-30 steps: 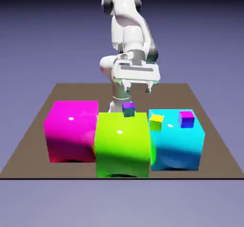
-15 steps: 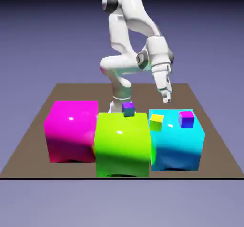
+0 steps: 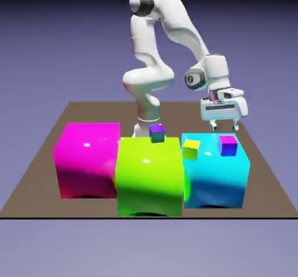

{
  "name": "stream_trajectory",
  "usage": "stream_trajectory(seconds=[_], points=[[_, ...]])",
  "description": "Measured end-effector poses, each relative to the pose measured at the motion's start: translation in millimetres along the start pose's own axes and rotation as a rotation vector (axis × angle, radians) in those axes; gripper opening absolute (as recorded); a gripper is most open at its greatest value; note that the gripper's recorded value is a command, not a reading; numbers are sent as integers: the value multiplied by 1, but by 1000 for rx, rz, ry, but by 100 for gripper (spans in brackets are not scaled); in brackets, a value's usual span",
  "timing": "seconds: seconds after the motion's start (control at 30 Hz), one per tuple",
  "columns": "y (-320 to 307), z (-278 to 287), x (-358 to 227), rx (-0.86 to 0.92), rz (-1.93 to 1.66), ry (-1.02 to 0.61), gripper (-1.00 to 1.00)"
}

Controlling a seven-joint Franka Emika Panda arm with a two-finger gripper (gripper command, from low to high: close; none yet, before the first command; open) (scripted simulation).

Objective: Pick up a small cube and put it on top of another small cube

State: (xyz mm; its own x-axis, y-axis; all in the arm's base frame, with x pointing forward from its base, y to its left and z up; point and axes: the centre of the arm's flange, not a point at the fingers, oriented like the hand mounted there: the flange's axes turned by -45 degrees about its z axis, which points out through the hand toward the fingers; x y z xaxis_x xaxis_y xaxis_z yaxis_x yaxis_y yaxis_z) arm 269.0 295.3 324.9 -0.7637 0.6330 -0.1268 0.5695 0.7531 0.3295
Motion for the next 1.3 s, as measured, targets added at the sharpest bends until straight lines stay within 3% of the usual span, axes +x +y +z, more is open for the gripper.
stream_trajectory(seconds=[0.5, 0.83, 1.3], points=[[-39, 31, 121, 113, -940, 148, 0], [-138, 89, 14, 234, -940, 249, 0], [-130, 121, 23, 221, -934, 228, 0]])
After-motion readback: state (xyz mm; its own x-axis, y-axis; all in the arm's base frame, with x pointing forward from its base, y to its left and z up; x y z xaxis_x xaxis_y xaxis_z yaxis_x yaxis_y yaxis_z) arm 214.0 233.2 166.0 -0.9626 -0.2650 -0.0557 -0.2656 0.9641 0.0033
